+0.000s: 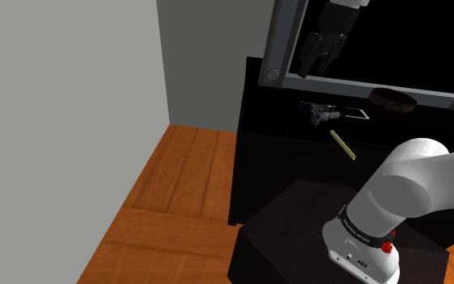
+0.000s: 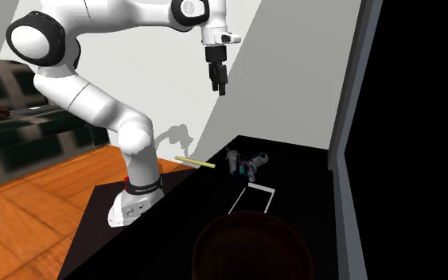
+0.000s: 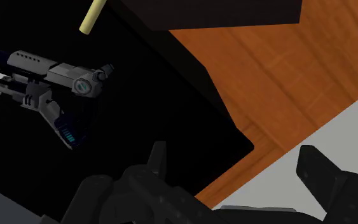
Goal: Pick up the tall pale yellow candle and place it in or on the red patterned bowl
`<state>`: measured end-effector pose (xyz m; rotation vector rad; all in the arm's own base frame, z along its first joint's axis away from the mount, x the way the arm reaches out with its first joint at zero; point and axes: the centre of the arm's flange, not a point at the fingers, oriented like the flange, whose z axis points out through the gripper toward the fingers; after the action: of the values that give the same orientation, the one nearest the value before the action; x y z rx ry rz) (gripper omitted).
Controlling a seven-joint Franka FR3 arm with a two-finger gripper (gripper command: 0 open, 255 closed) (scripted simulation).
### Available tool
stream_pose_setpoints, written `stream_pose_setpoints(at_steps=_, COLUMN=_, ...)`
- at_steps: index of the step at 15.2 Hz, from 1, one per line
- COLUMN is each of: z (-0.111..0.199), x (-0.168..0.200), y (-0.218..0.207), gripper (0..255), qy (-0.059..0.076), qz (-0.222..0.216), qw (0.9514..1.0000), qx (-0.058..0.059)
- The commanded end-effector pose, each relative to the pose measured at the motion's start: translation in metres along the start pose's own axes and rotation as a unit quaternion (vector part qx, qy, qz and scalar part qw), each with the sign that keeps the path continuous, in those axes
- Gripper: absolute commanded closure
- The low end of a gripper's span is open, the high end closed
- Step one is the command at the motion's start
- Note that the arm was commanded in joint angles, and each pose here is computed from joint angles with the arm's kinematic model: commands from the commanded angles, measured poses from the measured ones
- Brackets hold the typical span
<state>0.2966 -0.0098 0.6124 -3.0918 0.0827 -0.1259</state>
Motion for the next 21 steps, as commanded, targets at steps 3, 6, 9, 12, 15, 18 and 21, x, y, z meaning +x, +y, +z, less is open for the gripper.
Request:
stream_pose_setpoints(at_steps=3, z=0.018, x=-0.007, y=0.015, gripper=0, qy=-0.007, qz=0.033, qw=0.9994, qx=-0.006)
stream_pose_setpoints(at_steps=6, z=0.045, x=-0.019, y=0.038, gripper=0, qy=-0.018, qz=0.082, qw=0.9964, qx=-0.014)
stream_pose_setpoints(at_steps=9, z=0.071, x=-0.034, y=0.059, gripper=0, qy=-0.028, qz=0.131, qw=0.9907, qx=-0.023)
stream_pose_setpoints(at_steps=12, z=0.096, x=-0.051, y=0.079, gripper=0, qy=-0.039, qz=0.18, qw=0.9824, qx=-0.032)
stream_pose_setpoints(at_steps=15, z=0.121, x=-0.071, y=0.098, gripper=0, qy=-0.049, qz=0.228, qw=0.9716, qx=-0.04)
stream_pose_setpoints(at_steps=18, z=0.145, x=-0.094, y=0.115, gripper=0, qy=-0.06, qz=0.275, qw=0.9582, qx=-0.049)
stream_pose_setpoints(at_steps=21, z=0.161, x=-0.11, y=0.126, gripper=0, qy=-0.067, qz=0.308, qw=0.9476, qx=-0.054)
